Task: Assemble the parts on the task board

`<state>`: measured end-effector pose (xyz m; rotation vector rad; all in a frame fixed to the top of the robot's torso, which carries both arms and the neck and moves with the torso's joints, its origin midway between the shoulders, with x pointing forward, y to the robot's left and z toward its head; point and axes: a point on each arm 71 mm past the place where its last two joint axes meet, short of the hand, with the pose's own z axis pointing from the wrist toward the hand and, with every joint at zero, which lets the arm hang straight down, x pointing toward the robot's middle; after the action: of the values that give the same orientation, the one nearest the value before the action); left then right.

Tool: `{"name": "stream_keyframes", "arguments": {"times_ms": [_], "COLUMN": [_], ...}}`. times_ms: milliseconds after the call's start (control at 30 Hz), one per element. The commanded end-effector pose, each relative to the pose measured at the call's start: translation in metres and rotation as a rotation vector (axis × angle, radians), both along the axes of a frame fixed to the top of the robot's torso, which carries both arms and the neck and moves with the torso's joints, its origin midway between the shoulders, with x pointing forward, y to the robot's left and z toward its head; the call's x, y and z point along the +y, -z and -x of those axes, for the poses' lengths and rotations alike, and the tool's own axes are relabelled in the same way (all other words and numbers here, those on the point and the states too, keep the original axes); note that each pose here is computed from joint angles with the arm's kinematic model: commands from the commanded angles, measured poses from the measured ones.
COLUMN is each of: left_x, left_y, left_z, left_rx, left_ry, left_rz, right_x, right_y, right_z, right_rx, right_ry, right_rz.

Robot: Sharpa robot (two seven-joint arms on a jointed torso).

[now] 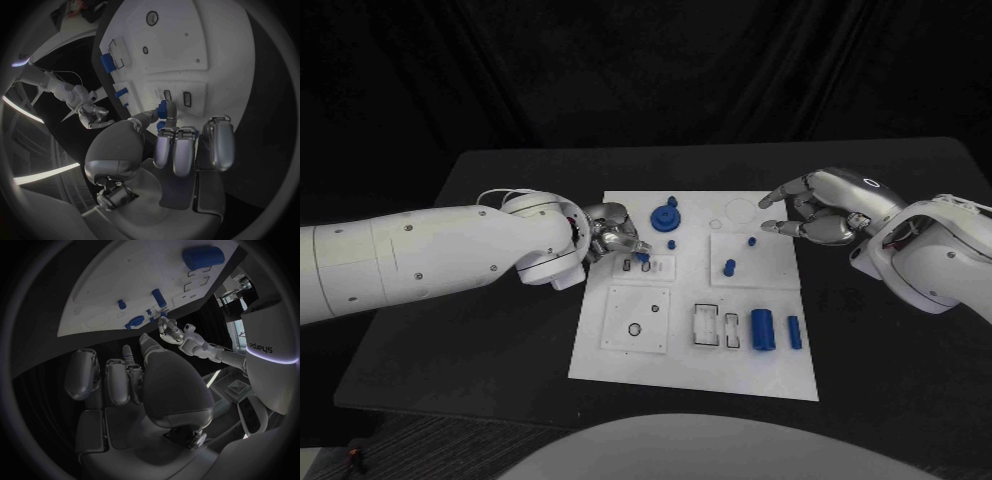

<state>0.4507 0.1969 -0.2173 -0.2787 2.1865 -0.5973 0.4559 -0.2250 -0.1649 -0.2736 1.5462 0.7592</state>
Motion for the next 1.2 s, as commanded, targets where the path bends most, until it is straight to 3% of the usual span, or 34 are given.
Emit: {"name": "stream_keyframes", "arguments": {"times_ms": [33, 600, 1200], "left_x": [-0.003, 0.000, 0.001], "left_y": [-0.0008, 0.0109, 0.0133], "left_z": [-0.0001, 0.0039, 0.0069], "left_rx": [-0.023, 0.016, 0.036], "left_ry": [0.018, 0.024, 0.033], "left_rz": [0.019, 0.004, -0.004], "right_x": [-0.001, -0.001, -0.001], "right_y": [0.000, 0.001, 0.001], "right_z": [0.000, 0.000, 0.000], "right_rx": [-0.009, -0.007, -0.003], "right_ry": [0.009, 0.009, 0.009], "right_rz": [-0.007, -0.006, -0.004]}}
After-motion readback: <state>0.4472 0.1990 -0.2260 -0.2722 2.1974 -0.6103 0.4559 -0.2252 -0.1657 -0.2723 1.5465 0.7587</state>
